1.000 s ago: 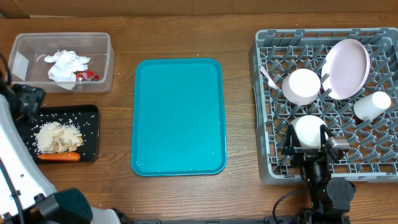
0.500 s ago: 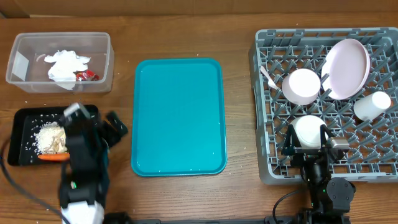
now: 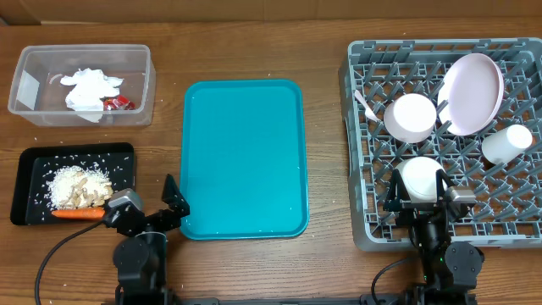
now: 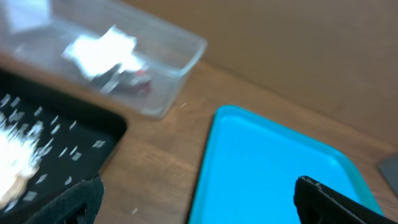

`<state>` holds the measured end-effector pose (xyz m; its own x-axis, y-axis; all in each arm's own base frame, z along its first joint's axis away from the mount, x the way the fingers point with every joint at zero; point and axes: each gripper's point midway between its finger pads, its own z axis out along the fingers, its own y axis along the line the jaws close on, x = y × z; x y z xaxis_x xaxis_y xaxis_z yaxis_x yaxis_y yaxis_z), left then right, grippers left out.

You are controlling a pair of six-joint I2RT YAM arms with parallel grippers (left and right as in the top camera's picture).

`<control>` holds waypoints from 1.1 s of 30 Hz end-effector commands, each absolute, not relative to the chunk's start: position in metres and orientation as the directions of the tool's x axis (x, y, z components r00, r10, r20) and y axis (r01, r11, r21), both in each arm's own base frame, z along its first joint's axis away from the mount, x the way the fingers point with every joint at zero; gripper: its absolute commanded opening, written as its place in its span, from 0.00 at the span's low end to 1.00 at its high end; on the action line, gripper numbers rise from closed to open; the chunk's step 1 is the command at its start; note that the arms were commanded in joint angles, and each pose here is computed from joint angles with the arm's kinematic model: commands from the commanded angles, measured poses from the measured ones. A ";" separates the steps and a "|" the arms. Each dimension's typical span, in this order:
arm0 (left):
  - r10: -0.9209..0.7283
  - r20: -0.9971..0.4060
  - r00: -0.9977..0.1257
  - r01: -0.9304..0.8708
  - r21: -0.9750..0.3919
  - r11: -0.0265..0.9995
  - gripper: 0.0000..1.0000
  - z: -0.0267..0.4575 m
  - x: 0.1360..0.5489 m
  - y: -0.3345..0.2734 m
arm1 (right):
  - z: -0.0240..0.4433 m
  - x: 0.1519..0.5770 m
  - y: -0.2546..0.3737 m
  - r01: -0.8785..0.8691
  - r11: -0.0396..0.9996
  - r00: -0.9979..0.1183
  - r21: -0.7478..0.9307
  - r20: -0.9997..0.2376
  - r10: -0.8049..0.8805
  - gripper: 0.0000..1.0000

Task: Sort waste into correct bins and load items into the dishwasher rack

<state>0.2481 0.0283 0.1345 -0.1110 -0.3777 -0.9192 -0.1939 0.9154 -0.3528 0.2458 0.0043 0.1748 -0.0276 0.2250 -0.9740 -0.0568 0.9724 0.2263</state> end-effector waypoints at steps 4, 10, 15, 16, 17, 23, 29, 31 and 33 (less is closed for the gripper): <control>-0.063 -0.995 -0.071 -0.036 -0.060 0.998 1.00 0.157 0.246 0.005 | 0.173 0.246 0.003 -0.050 0.974 -0.024 0.222 -0.975 0.221 1.00; -0.029 -0.997 -0.073 -0.047 -0.026 0.999 1.00 0.157 0.246 0.008 | 0.173 0.246 0.003 -0.050 0.974 -0.024 0.222 -0.975 0.221 1.00; -0.012 -0.997 -0.074 -0.048 -0.008 0.999 1.00 0.156 0.246 0.009 | 0.173 0.246 0.003 -0.050 0.974 -0.024 0.222 -0.975 0.221 1.00; -0.012 -0.997 -0.074 -0.048 -0.008 0.999 1.00 0.157 0.246 0.009 | 0.173 0.246 0.003 -0.050 0.974 -0.024 0.222 -0.975 0.221 1.00; -0.012 -0.997 -0.074 -0.047 -0.008 0.999 1.00 0.157 0.246 0.009 | 0.173 0.246 0.003 -0.050 0.974 -0.024 0.222 -0.975 0.221 1.00; -0.012 -0.997 -0.074 -0.047 -0.008 0.999 1.00 0.157 0.246 0.009 | 0.173 0.246 0.003 -0.050 0.974 -0.024 0.222 -0.975 0.221 1.00; -0.012 -0.997 -0.074 -0.047 -0.008 0.999 1.00 0.157 0.246 0.009 | 0.173 0.246 0.003 -0.050 0.974 -0.024 0.222 -0.975 0.221 1.00; -0.012 -0.997 -0.074 -0.047 -0.008 0.999 1.00 0.157 0.246 0.009 | 0.173 0.246 0.003 -0.050 0.974 -0.024 0.222 -0.975 0.221 1.00; -0.012 -0.997 -0.074 -0.047 -0.008 0.999 1.00 0.157 0.246 0.009 | 0.173 0.246 0.003 -0.050 0.974 -0.024 0.222 -0.975 0.221 1.00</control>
<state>0.2463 0.0091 0.1558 -0.0801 -0.0413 -0.9959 -0.0523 0.9979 -0.0372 0.2458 0.0043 0.1745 -0.0287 0.2251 -0.9739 -0.0565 0.9724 0.2264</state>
